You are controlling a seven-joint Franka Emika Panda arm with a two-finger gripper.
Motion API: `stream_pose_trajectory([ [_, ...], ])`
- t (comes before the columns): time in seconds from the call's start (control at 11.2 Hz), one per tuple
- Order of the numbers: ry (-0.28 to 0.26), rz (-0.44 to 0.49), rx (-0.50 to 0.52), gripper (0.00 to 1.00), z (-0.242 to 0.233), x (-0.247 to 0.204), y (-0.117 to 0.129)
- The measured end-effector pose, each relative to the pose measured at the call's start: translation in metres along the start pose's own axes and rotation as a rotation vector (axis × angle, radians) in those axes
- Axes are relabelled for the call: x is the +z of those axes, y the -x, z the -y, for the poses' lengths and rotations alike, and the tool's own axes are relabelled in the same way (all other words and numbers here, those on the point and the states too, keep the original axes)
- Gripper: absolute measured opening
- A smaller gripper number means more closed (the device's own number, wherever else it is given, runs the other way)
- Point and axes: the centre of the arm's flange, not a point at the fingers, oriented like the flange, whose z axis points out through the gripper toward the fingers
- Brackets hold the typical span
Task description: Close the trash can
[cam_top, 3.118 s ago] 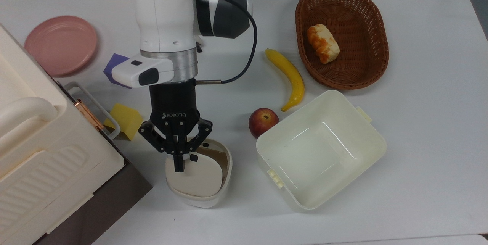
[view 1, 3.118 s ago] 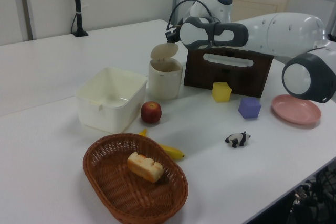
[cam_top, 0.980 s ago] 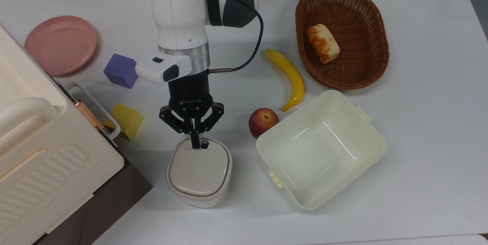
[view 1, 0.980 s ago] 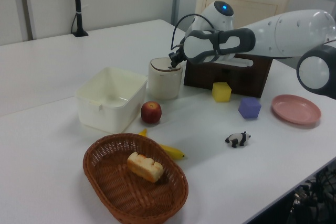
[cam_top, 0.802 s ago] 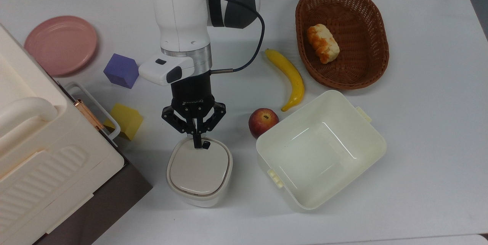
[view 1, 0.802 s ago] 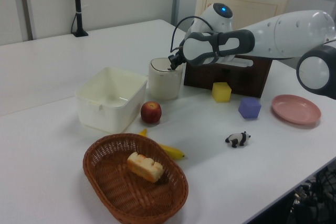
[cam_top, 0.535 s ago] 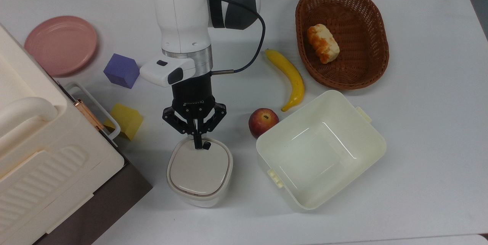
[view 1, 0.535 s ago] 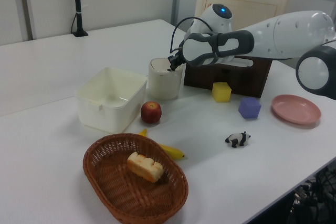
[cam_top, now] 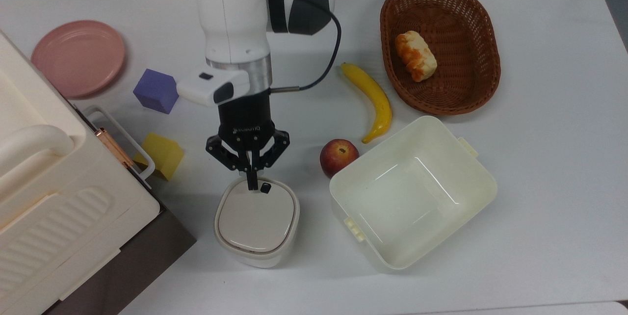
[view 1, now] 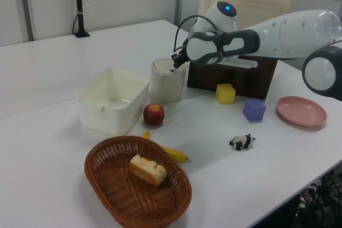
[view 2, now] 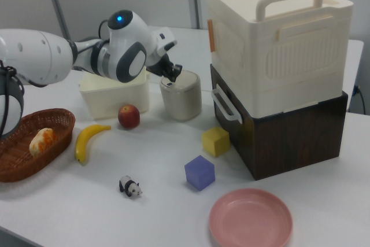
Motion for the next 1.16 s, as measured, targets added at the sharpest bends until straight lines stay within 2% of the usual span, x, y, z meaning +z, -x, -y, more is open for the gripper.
stream_pose_trajectory([
  [0.18, 0.001, -0.020, 0.000, 0.05, -0.002, -0.047, -0.016],
  [0.45, -0.038, 0.170, -0.009, 0.07, 0.005, -0.131, -0.018],
  [0.53, -0.056, 0.264, -0.012, 0.15, 0.008, -0.158, -0.011],
  [0.62, -0.071, 0.353, -0.014, 0.27, 0.010, -0.182, -0.001],
  [0.8, -0.097, 0.526, -0.011, 0.40, 0.011, -0.220, 0.022],
  [0.98, -0.101, 0.646, 0.001, 0.68, 0.006, -0.240, 0.040],
  [1.16, -0.068, 0.670, 0.062, 0.99, 0.001, -0.240, 0.044],
])
